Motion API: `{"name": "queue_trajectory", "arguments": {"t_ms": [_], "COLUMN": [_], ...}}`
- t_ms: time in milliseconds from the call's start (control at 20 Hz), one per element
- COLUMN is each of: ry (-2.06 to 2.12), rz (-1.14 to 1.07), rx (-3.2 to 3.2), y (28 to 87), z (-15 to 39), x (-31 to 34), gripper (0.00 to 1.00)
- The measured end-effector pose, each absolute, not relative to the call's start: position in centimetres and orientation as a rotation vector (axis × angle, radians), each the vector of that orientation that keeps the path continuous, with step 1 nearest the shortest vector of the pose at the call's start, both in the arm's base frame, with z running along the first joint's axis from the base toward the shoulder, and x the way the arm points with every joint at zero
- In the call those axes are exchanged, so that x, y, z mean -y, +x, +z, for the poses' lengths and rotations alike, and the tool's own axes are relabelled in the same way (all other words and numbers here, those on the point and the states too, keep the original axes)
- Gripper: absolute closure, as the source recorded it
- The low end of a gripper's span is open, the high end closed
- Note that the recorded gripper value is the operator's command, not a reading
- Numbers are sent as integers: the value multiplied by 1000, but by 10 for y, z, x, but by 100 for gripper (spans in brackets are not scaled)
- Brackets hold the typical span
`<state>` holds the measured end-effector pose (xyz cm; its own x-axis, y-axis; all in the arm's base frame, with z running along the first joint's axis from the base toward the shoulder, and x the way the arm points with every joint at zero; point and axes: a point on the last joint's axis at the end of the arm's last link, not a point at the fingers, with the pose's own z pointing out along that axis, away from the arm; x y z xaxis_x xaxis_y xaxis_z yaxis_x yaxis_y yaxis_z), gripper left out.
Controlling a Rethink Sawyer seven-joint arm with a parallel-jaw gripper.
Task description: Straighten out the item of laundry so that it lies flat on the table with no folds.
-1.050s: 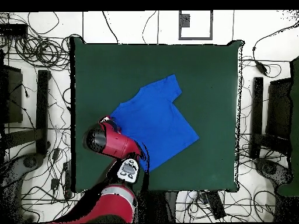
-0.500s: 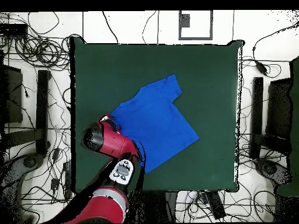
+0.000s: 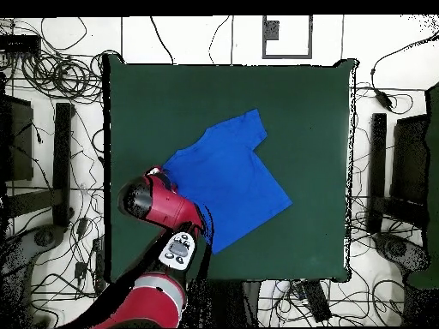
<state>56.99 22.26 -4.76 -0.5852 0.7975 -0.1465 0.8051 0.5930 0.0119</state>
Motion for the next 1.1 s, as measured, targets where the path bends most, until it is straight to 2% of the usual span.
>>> {"name": "queue_trajectory", "arguments": {"t_ms": [1100], "ry": [1364], "rz": [-89], "rx": [-2681], "y": [573], "z": [-47], "x": [-223], "gripper": [0]}}
